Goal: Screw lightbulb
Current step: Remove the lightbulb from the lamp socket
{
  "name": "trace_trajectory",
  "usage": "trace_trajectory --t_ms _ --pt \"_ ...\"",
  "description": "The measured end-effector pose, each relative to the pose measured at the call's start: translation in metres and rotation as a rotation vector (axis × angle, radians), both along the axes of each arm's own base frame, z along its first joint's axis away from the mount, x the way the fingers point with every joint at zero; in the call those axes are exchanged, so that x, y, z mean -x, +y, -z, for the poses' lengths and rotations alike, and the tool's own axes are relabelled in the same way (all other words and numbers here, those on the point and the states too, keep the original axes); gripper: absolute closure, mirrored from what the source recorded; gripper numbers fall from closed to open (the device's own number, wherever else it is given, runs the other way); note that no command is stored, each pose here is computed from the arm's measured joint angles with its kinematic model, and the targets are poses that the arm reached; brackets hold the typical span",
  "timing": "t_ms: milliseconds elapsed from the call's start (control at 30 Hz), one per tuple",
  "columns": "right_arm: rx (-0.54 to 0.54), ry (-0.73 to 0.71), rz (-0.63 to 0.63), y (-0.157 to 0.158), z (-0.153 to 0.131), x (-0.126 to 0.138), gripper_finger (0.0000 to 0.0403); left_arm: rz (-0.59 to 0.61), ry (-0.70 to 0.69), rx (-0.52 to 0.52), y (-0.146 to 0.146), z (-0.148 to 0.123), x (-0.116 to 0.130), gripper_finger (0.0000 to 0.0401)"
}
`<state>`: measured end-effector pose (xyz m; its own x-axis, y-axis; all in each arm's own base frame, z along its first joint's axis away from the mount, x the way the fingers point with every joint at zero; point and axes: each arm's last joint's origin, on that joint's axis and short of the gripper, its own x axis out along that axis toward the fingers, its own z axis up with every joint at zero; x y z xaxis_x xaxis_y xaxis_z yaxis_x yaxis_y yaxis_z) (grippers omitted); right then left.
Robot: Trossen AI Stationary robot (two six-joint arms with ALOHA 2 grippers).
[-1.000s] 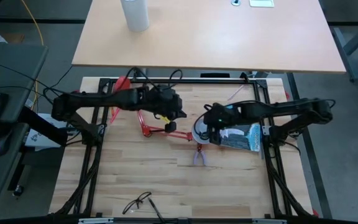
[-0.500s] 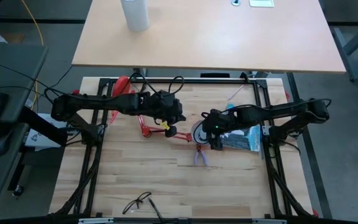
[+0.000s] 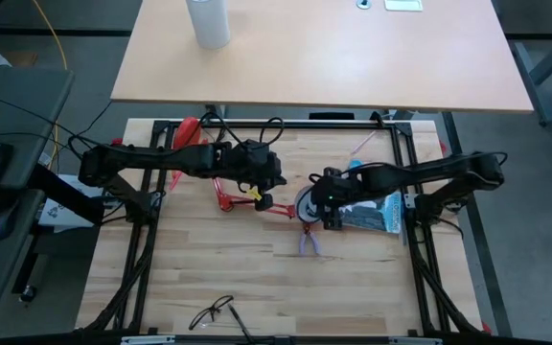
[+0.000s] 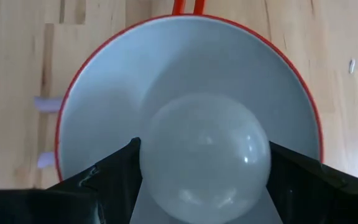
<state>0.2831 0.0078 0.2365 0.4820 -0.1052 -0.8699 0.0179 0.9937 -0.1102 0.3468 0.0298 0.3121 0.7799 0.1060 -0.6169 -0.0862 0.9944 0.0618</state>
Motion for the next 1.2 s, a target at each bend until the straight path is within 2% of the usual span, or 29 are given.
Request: trace_trajectory --t_ms 367,667,1200 --pt "0.042 0.026 0.025 -0.001 0.008 -0.005 0.0109 -0.006 0.000 0.006 0.000 0.000 0.000 0.0401" --pt "0.056 -0.014 0.033 -0.002 0.007 -0.008 0.0162 -0.022 0.000 -0.006 0.001 0.000 0.000 0.0401" --pt "-0.004 -0.075 0.081 0.000 0.021 -0.027 0.0163 -0.024 -0.040 -0.010 0.001 -0.003 -0.002 0.0401"
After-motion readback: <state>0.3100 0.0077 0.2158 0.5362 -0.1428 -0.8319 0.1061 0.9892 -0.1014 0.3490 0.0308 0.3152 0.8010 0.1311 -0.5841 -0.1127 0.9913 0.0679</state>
